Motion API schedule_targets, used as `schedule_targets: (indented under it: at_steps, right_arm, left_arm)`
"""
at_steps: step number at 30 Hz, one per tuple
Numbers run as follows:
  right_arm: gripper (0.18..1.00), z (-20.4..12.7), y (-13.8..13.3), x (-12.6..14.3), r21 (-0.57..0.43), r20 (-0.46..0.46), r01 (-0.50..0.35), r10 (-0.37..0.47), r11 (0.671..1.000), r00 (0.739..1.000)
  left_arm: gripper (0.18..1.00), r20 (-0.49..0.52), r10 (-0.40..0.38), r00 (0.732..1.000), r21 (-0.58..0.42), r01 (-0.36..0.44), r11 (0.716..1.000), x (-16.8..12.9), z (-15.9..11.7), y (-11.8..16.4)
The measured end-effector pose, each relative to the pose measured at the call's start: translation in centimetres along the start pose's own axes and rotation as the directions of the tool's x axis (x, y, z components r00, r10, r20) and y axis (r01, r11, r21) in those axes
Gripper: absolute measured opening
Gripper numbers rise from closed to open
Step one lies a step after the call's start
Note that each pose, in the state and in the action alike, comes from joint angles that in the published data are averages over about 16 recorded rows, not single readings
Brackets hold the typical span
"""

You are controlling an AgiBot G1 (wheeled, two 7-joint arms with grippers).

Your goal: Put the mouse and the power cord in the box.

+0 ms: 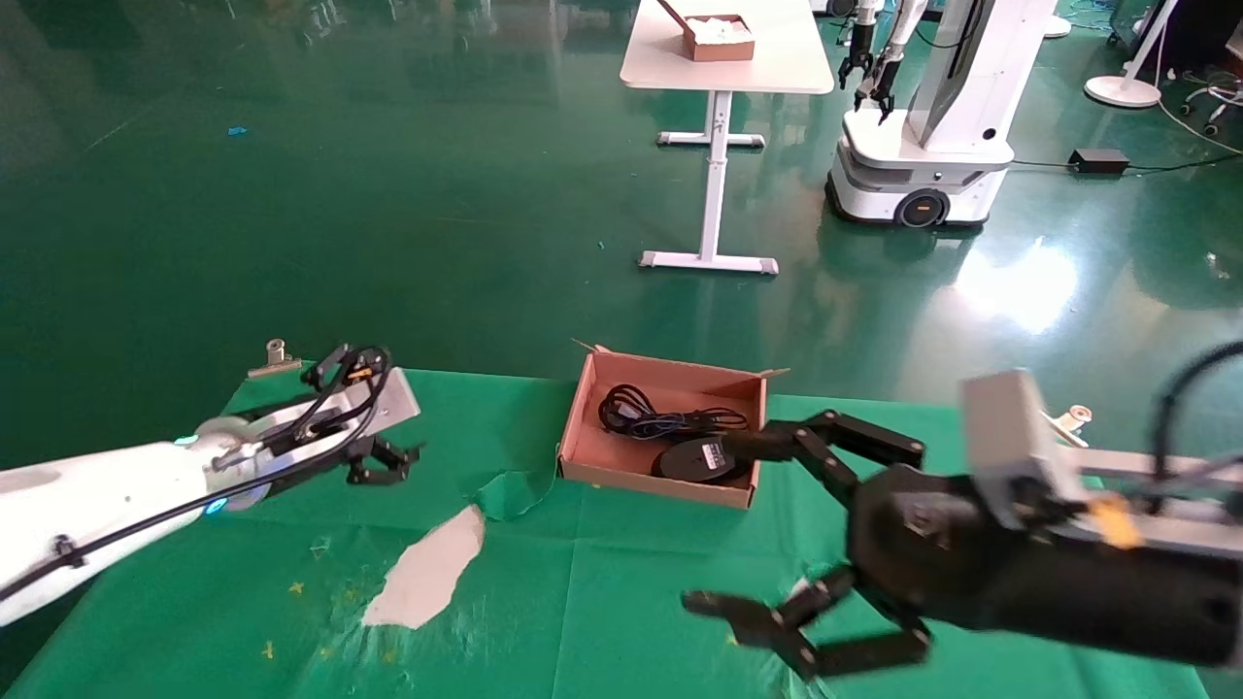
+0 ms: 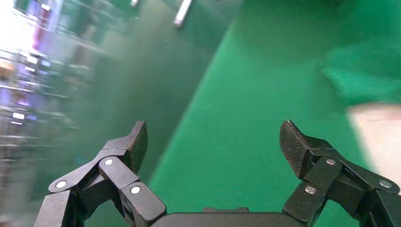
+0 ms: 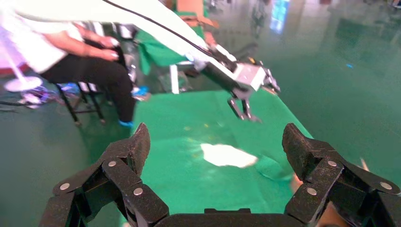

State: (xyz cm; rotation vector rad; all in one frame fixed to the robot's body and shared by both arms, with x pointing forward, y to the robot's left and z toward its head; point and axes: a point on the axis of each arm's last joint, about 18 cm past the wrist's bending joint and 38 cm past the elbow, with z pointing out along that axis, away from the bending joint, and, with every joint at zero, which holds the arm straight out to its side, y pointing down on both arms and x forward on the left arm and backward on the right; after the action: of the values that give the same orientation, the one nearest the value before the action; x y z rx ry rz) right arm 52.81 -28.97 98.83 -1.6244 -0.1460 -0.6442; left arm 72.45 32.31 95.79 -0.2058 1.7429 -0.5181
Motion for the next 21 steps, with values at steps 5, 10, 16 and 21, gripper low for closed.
schedule_targets:
  at_steps: [5,10,16,21]
  right_arm:
    - [1.001,-1.6,-1.3,-2.0,0.036,0.049,-0.005,0.003,0.999,0.999]
    - [1.001,-2.5,-2.2,-3.3,0.055,0.083,-0.007,0.003,0.998,0.997]
    - [1.001,-2.9,-2.5,-3.9,0.062,0.097,-0.008,0.002,0.998,0.995]
    - [1.001,-2.9,-2.5,-3.9,0.062,0.097,-0.008,0.002,0.998,0.995]
  left_arm:
    - [1.001,-0.094,-0.118,0.989,0.038,0.122,0.992,1.4,-1.3,0.3]
    - [1.001,-0.191,-0.214,0.958,0.083,0.233,0.969,2.7,-2.9,0.0]
    - [1.001,-0.307,-0.292,0.906,0.146,0.348,0.926,3.7,-5.2,-0.8]
    - [1.001,-0.403,-0.323,0.856,0.207,0.429,0.879,4.3,-7.5,-1.8]
